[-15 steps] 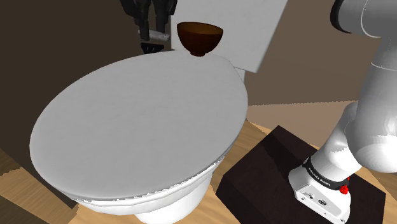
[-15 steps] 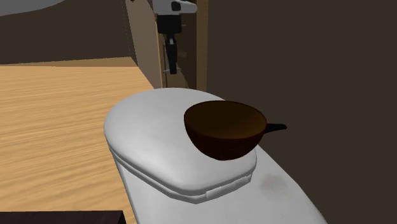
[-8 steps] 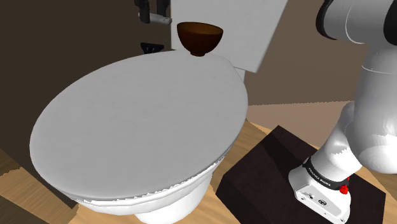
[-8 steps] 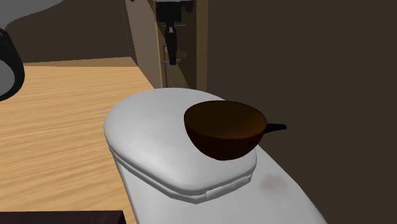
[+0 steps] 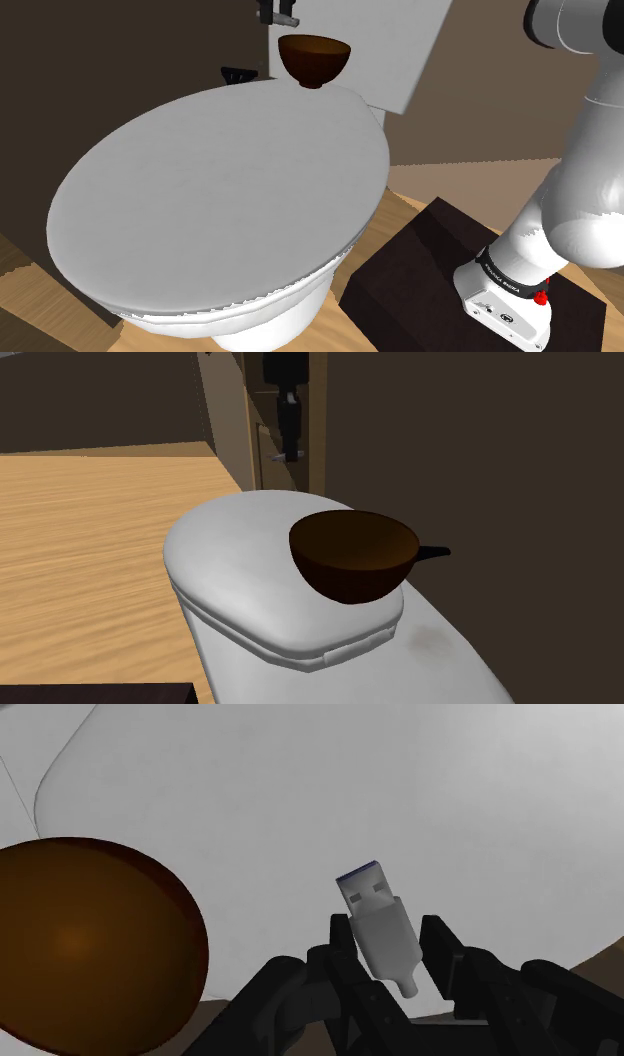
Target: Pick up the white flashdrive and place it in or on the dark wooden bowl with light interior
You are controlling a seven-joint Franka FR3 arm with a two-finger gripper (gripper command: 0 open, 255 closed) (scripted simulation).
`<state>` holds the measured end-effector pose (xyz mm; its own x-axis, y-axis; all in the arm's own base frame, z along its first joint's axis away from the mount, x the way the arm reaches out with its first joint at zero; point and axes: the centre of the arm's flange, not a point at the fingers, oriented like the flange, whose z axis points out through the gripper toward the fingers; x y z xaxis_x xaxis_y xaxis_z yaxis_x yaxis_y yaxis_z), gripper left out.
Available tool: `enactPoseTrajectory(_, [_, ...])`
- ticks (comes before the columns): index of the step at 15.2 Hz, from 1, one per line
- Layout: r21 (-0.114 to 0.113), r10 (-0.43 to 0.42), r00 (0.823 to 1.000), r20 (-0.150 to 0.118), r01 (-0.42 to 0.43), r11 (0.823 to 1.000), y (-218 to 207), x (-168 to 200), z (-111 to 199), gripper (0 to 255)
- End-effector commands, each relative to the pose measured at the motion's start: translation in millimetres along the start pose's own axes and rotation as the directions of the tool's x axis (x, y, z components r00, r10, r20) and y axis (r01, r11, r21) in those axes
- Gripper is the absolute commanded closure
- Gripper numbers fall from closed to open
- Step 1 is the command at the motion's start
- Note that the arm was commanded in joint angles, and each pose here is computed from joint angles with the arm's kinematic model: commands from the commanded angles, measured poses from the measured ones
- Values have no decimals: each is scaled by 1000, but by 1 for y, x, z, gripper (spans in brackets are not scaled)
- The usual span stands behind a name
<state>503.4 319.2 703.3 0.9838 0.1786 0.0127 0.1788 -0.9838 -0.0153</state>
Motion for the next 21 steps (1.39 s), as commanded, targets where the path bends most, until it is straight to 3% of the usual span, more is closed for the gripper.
enactPoseTrajectory(1, [0, -2, 1000, 0, 2, 1000, 25, 7, -1, 255])
enactPoseTrajectory(14, [0, -2, 1000, 0, 2, 1000, 194, 59, -6, 255])
enactPoseTrajectory(21, [0, -2, 1000, 0, 2, 1000, 195, 59, 31, 255])
